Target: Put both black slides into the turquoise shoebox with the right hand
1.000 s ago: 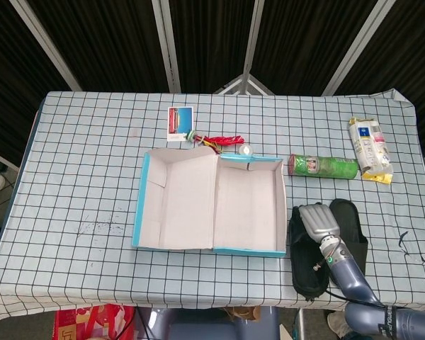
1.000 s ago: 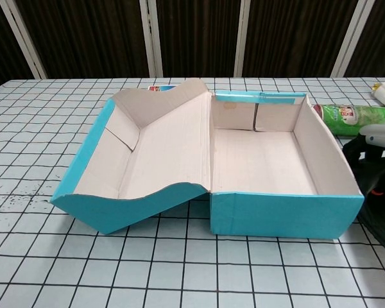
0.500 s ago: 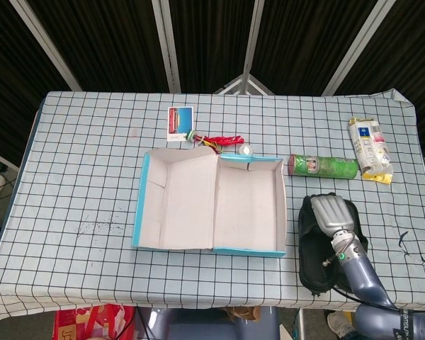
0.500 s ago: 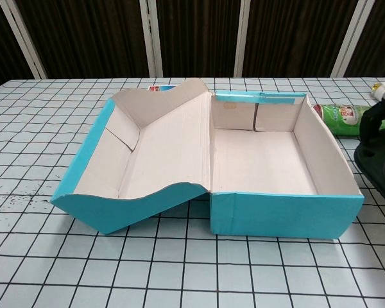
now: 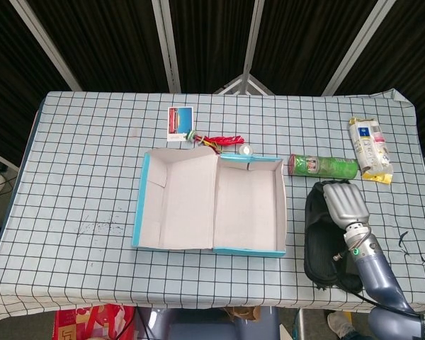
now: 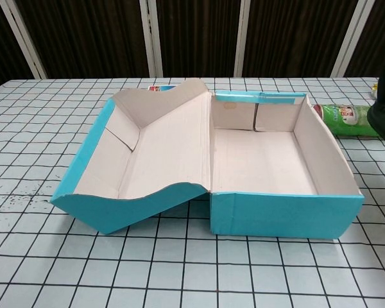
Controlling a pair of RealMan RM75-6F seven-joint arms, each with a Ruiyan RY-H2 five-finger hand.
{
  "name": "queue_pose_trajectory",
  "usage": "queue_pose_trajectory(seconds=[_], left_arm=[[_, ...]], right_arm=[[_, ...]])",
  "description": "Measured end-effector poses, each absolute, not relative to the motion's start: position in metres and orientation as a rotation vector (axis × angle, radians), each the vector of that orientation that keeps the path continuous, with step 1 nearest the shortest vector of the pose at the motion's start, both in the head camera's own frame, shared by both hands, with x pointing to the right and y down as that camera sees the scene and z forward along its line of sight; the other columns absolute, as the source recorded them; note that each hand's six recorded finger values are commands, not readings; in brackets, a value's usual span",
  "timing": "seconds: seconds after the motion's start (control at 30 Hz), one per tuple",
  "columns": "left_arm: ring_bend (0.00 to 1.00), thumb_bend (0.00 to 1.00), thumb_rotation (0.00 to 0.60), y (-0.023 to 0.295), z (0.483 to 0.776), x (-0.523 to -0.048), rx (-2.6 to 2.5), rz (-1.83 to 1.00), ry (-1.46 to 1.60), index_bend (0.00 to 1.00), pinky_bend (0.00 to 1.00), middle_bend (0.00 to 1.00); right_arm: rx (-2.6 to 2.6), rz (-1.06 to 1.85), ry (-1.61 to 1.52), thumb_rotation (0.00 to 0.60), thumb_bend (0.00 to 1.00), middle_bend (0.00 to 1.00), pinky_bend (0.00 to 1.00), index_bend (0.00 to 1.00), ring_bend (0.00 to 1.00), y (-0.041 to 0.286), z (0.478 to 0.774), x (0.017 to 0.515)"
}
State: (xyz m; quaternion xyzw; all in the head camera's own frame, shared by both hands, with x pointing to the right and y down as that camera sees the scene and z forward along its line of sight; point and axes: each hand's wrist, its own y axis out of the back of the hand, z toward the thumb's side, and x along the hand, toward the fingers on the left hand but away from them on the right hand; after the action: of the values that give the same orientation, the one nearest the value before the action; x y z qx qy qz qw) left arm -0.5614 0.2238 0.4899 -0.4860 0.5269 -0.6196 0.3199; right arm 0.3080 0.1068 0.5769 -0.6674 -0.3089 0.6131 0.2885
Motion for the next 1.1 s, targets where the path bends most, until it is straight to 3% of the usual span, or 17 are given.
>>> queue_pose_trajectory(seconds=[0.3, 0.5, 0.8, 1.1], left_arm=[[0.0, 0.37, 0.6, 0.224, 0.49, -0.562, -1.289, -1.624, 1.393, 0.08, 0.09, 0.0], [0.0, 0.37, 0.6, 0.224, 0.489, -0.565, -1.29, -1.624, 1.402, 0.08, 0.09, 0.0], [0.0, 0.37, 0.6, 0.223, 0.493, -0.563, -1.301, -1.631, 1.388, 0.08, 0.09, 0.0], [0.0, 0.37, 0.6, 0.222, 0.494, -0.563, -1.301, -1.639, 1.384, 0.08, 0.09, 0.0]], right_arm=[[-2.026, 1.404, -1.21, 0.6, 0.5, 0.52, 0.29, 0.47, 0.5, 0.085, 0.552, 0.278], [-2.176, 1.169, -1.546, 0.6, 0.5, 0.52, 0.29, 0.48, 0.5, 0.074, 0.551, 0.249], [-2.197, 1.011, -1.818, 0.6, 0.5, 0.52, 0.29, 0.48, 0.5, 0.078, 0.577, 0.22], [-2.156, 0.995, -1.882, 0.6, 0.5, 0.52, 0.29, 0.49, 0.5, 0.092, 0.617, 0.192]])
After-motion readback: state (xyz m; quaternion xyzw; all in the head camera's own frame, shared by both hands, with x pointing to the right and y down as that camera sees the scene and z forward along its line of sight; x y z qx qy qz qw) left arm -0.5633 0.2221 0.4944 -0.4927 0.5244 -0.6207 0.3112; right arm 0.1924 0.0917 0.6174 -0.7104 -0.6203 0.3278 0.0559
